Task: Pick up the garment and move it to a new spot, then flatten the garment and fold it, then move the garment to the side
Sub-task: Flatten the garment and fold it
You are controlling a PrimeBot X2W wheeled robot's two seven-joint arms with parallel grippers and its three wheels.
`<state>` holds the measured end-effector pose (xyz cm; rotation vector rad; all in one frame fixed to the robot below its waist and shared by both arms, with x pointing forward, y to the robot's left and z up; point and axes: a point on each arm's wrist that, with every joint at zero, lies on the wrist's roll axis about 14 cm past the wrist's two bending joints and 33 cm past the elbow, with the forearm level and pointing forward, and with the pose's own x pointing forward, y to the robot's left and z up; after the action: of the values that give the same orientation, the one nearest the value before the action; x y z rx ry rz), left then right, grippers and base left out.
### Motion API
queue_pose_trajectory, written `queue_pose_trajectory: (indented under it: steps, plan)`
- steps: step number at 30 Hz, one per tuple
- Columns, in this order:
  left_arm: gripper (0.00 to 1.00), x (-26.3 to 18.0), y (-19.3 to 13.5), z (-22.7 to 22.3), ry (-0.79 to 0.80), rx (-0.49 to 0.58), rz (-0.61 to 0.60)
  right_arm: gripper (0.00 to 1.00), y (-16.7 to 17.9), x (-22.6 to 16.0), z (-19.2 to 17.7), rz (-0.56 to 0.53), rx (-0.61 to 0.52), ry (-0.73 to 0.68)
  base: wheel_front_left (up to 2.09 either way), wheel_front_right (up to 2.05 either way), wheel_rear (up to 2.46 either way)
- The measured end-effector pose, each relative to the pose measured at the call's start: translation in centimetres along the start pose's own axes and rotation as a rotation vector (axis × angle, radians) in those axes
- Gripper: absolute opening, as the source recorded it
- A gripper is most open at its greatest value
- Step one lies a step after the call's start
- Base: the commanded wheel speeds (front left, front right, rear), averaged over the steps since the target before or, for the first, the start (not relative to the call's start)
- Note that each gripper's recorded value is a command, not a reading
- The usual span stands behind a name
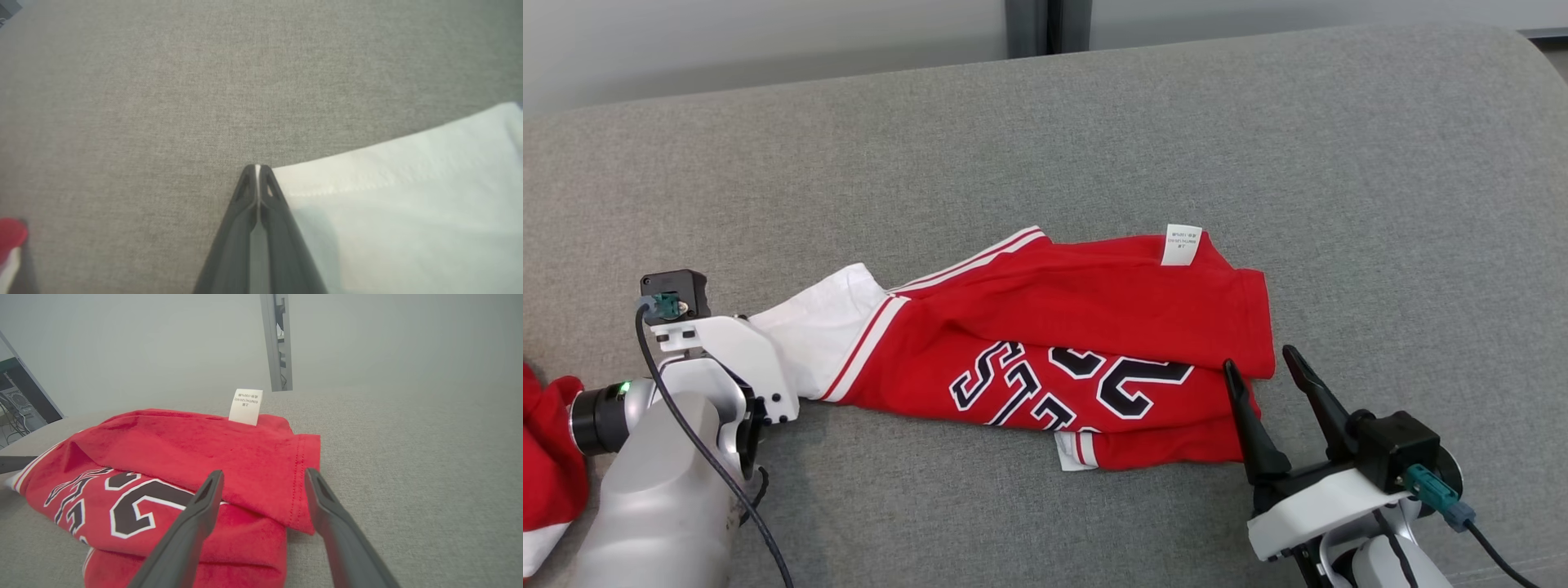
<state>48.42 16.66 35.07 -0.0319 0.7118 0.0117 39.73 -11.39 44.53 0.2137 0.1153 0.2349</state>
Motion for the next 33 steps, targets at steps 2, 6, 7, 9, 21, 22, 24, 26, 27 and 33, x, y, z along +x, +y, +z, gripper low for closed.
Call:
queue_pose_trajectory:
  steps: [2, 6, 7, 9, 21, 22, 24, 26, 27, 33]
  plan:
    - [0.00, 0.1, -0.1, 0.4, -0.029, -0.005, -0.009, 1.00, -0.2, 0.1, 0.2, -0.005, 0.000, -0.005, 0.00, 0.00, 0.00]
    - [0.00, -0.1, 0.0, 2.9, -0.172, -0.021, -0.017, 1.00, -1.0, 0.1, 0.5, -0.036, 0.028, -0.016, 0.00, 0.00, 0.00]
    - [0.00, -0.3, -0.1, 3.3, -0.209, -0.025, -0.024, 1.00, -1.6, 0.0, 0.1, -0.062, 0.093, -0.011, 0.00, 0.00, 0.00]
    - [0.00, -0.9, -0.5, 4.3, -0.299, -0.055, -0.058, 1.00, -1.6, -0.1, -0.9, -0.074, 0.153, 0.015, 0.00, 0.00, 0.00]
    - [0.00, -4.7, 0.7, 5.8, -0.508, -0.104, -0.070, 1.00, -2.8, 3.9, -1.6, -0.004, 0.226, 0.158, 0.00, 0.00, 0.00]
    - [0.00, -5.1, 0.9, 5.7, -0.522, -0.105, -0.067, 1.00, -2.7, 4.7, -1.3, 0.018, 0.239, 0.187, 0.00, 0.00, 0.00]
    - [0.00, -5.5, 1.0, 5.7, -0.533, -0.106, -0.063, 1.00, -2.8, 5.3, -1.1, 0.033, 0.257, 0.219, 0.00, 0.00, 0.00]
    - [0.00, -5.7, 1.0, 5.6, -0.536, -0.108, -0.061, 1.00, -3.1, 5.5, -1.4, 0.043, 0.268, 0.265, 0.00, 0.00, 0.00]
    - [0.00, -5.8, 1.0, 5.5, -0.538, -0.109, -0.060, 1.00, -3.3, 5.6, -1.6, 0.044, 0.268, 0.292, 0.00, 0.00, 0.00]
    - [0.00, -6.0, 1.0, 5.2, -0.532, -0.110, -0.058, 1.00, -3.6, 6.4, -1.9, 0.074, 0.261, 0.385, 0.00, 0.00, 0.00]
